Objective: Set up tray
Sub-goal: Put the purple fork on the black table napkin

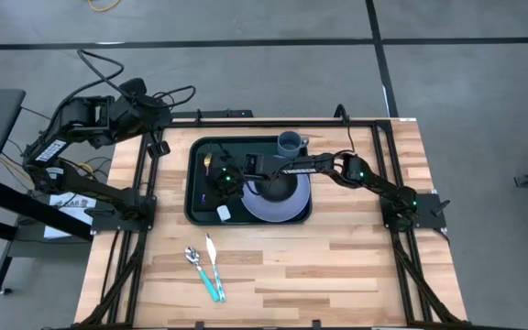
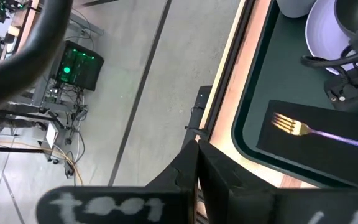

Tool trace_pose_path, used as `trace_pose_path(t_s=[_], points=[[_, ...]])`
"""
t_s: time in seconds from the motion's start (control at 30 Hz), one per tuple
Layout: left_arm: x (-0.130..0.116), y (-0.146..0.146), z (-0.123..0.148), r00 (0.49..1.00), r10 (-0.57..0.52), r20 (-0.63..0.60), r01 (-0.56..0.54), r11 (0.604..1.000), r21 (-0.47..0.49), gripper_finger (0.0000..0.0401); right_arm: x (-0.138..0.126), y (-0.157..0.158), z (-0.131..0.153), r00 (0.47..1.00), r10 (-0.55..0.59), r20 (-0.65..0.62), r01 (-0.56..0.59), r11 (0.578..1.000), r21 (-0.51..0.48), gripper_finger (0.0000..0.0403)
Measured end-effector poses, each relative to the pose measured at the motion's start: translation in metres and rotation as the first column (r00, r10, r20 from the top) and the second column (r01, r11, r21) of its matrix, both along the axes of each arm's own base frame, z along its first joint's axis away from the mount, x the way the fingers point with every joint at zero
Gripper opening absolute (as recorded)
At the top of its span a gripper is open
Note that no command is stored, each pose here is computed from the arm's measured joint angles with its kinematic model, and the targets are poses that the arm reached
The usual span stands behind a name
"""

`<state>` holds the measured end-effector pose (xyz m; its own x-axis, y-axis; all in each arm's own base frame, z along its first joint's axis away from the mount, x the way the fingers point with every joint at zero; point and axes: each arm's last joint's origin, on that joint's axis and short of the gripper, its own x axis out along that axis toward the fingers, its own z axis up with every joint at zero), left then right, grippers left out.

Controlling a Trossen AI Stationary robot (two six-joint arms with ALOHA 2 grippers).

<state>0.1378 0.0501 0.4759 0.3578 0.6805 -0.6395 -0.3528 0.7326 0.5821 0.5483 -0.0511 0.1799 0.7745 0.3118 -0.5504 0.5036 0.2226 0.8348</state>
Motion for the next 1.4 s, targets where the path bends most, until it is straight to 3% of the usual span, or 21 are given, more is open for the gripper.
trace_pose_path(t_s=[0.33, 0.97, 1.4], points=[[0.000, 0.000, 0.000, 1.000, -0.011, -0.011, 0.011, 1.000, 0.006, 0.0000, 0.009, 0.003, -0.025, 0.999, -0.041, 0.005, 0.041, 0.999, 0.016, 0.0000], [-0.002, 0.005, 0.000, 1.000, 0.015, -0.017, -0.014, 1.000, 0.003, 0.0000, 0.012, -0.008, -0.020, 1.000, -0.025, 0.009, 0.025, 0.999, 0.034, 0.0001], [-0.002, 0.005, 0.000, 1.000, 0.008, -0.025, -0.007, 1.000, 0.007, 0.0000, 0.012, -0.014, -0.020, 0.999, -0.028, 0.023, 0.028, 0.999, 0.015, 0.0065]])
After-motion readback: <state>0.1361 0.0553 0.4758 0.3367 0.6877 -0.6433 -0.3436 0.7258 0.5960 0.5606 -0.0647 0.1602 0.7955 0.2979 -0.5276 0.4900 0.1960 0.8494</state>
